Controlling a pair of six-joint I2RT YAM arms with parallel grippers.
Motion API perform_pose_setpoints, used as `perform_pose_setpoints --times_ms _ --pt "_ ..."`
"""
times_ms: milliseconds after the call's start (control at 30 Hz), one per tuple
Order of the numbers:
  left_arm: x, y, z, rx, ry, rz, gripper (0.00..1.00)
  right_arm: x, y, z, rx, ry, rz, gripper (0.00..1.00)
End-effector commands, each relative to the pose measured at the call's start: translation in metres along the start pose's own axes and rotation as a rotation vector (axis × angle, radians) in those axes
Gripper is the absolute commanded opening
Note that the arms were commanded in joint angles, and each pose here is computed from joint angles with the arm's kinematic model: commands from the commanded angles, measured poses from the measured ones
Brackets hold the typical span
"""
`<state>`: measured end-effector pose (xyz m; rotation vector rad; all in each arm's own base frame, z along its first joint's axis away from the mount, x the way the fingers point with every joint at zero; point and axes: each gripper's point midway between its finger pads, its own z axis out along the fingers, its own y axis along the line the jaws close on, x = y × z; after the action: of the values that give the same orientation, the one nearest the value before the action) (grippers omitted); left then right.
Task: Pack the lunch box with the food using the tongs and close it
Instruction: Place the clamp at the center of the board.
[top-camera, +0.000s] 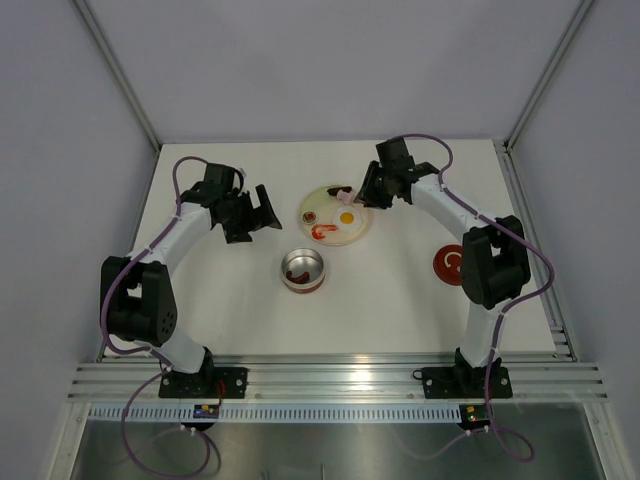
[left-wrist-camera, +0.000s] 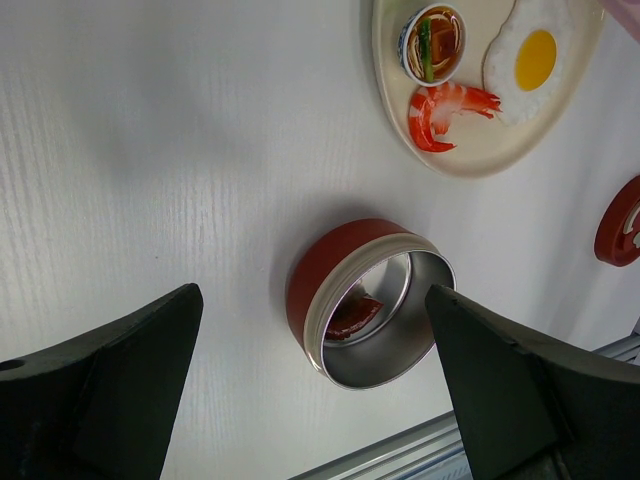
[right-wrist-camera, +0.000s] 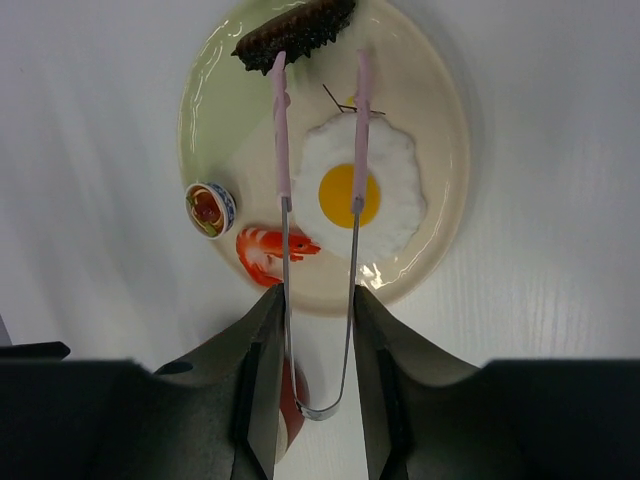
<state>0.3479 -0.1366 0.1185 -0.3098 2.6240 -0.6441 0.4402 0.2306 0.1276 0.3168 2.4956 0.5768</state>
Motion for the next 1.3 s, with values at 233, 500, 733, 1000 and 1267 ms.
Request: perform_pose_setpoints --times_ms 233,500,733,1000,1267 --pt "-0.009 -0.006 -0.004 0.01 -0.026 0.033 0.99 -0.025 0.018 -0.031 -0.073 -0.123 0.014 0.31" --pt "-0.009 -0.006 -0.003 0.009 -0.025 0.029 0.99 -0.039 0.028 -0.043 -0.091 -0.162 -0.009 0.07" --pt "-0.008 -0.004 -0.004 -0.001 -0.025 0.028 0.99 -0.059 0.036 -0.028 -0.084 -0.197 -0.015 0.0" --pt "-0.01 -0.005 -0.006 -0.002 -0.027 0.033 0.99 -0.053 0.033 0.008 -0.067 -0.124 -0.023 0.0" --pt "-0.01 -0.006 -0.004 0.006 -0.023 0.033 0.99 -0.031 0.026 0.0 -0.079 -0.077 -0.033 0.0"
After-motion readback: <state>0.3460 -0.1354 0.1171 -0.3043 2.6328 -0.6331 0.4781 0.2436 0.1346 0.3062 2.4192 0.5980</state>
